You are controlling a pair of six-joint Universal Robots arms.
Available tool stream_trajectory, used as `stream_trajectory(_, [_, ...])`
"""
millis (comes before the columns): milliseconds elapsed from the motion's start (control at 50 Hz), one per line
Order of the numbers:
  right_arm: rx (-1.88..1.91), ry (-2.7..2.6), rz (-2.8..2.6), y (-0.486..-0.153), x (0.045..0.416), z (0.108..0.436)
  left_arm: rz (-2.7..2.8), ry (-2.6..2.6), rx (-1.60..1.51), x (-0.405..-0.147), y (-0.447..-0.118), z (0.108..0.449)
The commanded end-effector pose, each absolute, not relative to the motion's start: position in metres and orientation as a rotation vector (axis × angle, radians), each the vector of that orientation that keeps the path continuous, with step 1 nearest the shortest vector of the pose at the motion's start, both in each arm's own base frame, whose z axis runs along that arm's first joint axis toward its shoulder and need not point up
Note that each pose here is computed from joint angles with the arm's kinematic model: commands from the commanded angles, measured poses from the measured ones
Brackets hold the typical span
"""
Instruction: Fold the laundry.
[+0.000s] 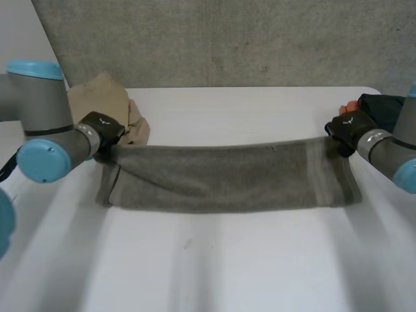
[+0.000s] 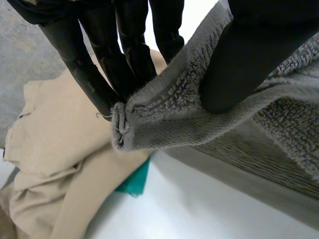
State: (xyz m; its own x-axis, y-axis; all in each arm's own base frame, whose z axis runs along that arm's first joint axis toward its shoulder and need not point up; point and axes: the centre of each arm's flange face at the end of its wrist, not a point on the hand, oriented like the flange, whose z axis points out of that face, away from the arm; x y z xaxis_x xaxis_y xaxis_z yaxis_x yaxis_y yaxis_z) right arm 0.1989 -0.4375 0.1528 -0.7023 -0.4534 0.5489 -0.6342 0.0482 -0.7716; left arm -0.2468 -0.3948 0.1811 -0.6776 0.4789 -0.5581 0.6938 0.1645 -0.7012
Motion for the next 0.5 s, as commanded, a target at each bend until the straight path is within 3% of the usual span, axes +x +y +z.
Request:
stream_trajectory(20, [1.022, -2.027, 1.858, -0.466, 0.209, 0.142, -1.616, 2.149, 1.131, -0.261, -0.416, 0.176])
stream_trajectory(140, [0.924, -1.99, 1.857, -0.472, 0.214, 0.141, -1.672, 2.071, 1.092, -0.267, -0.422, 0.183])
stream_trajectory(220, [0.866, -2.014, 1.876, -0.469, 0.21, 0.157, -1.689, 2.057, 1.051, -0.266, -0.417, 0.195])
stream_trajectory(340, [0.907, -2.227, 1.833, -0.432, 0.202, 0.18, -1.689, 2.111, 1.052, -0.262, -0.394, 0.212])
stream_trajectory(500, [1.023, -2.438, 1.652, -0.379, 0.184, 0.169, -1.745, 2.254, 1.059, -0.256, -0.357, 0.22])
